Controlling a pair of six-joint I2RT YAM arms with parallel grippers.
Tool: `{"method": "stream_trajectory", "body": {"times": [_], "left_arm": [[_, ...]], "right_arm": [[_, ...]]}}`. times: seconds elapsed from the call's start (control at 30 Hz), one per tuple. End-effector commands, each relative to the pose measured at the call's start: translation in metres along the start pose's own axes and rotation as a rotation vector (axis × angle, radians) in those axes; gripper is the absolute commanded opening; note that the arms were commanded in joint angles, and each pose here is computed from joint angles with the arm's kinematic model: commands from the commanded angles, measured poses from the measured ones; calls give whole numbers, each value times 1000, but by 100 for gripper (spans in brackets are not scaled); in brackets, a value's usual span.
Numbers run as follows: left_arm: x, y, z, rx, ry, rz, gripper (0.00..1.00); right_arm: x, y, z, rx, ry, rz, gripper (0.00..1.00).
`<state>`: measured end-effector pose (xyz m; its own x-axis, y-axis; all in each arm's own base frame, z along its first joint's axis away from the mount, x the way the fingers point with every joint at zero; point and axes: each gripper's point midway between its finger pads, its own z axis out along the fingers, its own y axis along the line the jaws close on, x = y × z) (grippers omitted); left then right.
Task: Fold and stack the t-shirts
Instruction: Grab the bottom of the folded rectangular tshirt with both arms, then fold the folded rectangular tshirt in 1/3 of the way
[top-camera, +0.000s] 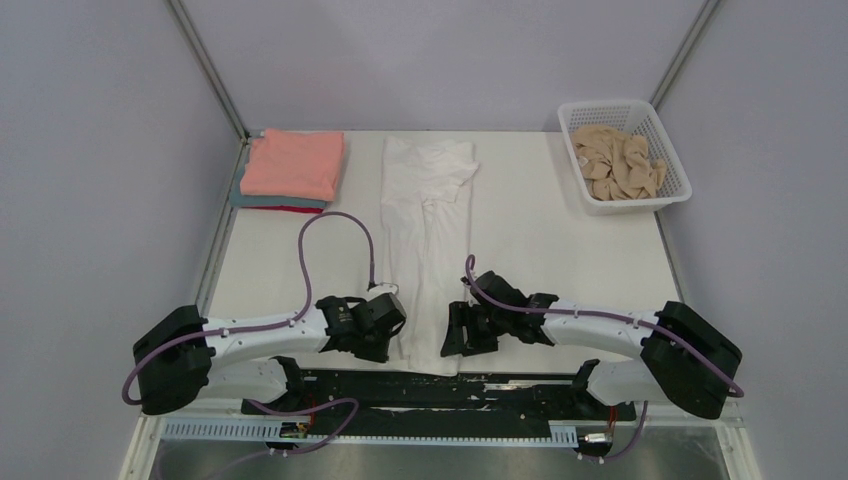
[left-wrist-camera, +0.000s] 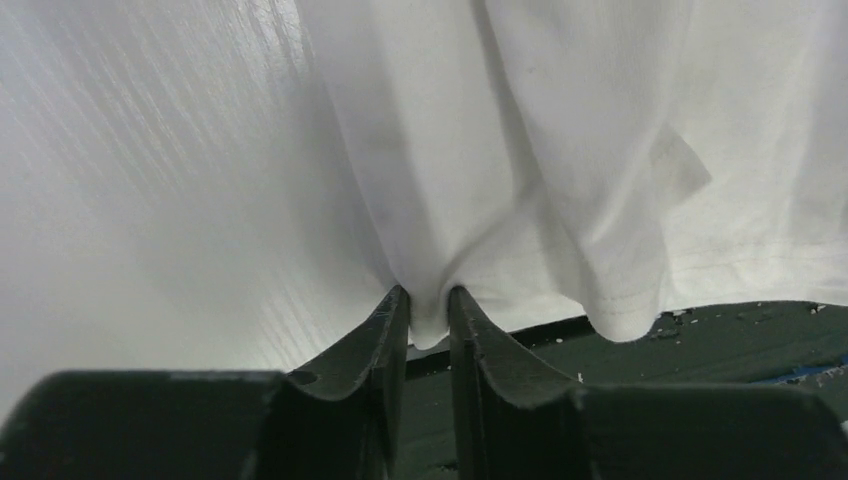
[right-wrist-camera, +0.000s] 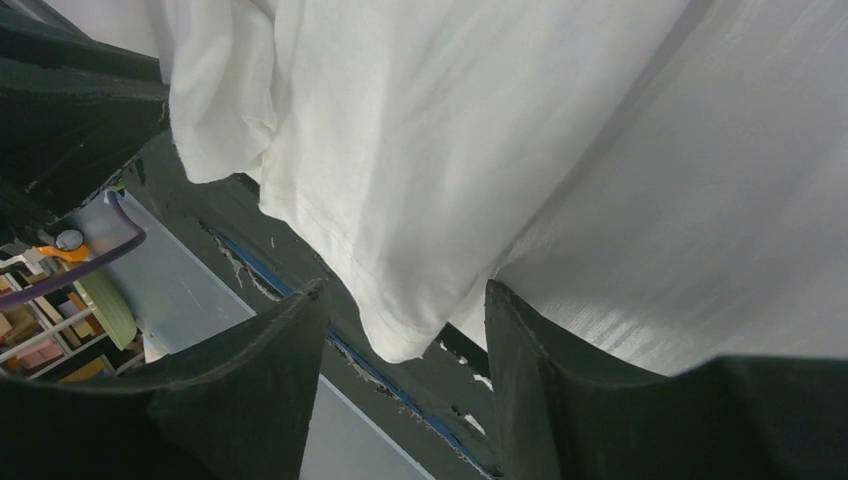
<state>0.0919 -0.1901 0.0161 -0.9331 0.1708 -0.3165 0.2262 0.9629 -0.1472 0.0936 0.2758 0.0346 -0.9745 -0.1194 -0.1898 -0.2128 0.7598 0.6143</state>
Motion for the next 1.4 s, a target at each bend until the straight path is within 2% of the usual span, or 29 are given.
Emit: {"method": "stream_trajectory", "body": {"times": [0.0, 0.03, 0.07, 0.13, 0.2, 0.27, 0.3, 0.47, 0.6, 0.83, 0.97, 1.0, 1.23, 1.37], "left_arm": [[-14, -3, -3, -30, -52, -18, 15], [-15, -1, -3, -41, -60, -22, 13], [-13, 2, -4, -54, -55, -33, 5], [-10, 8, -5, -70, -52, -48, 0], [-5, 15, -8, -84, -49, -68, 0], [-1, 24, -10, -99, -53, -94, 0], [0, 27, -13, -97, -65, -108, 0], [13, 37, -19, -49, -80, -176, 0], [30, 41, -16, -1, -46, -223, 0], [48, 24, -5, 159, -7, -319, 0], [48, 31, -7, 154, -27, -373, 0], [48, 34, -9, 147, -36, -374, 0], [17, -3, -50, 368, -131, -293, 0], [30, -6, -54, 419, -86, -274, 0]], "right_arm": [[3, 16, 5, -63, 26, -10, 52], [6, 17, 7, -64, 39, -12, 49], [9, 17, 8, -64, 53, -13, 44], [16, 15, 10, -61, 80, -11, 34], [22, 9, 12, -42, 96, 3, 20], [27, -1, 12, -15, 103, 26, 2], [30, -5, 12, -4, 104, 33, 0], [39, -14, 7, -1, 103, 51, 0], [43, -8, 0, -45, 106, 25, 0], [55, 5, -1, -107, 129, -14, 0], [56, 6, -3, -110, 113, -20, 0], [55, 8, -4, -114, 106, -23, 0], [45, 33, -26, -210, 44, -69, 0], [55, 26, -37, -201, 57, -73, 0]]}}
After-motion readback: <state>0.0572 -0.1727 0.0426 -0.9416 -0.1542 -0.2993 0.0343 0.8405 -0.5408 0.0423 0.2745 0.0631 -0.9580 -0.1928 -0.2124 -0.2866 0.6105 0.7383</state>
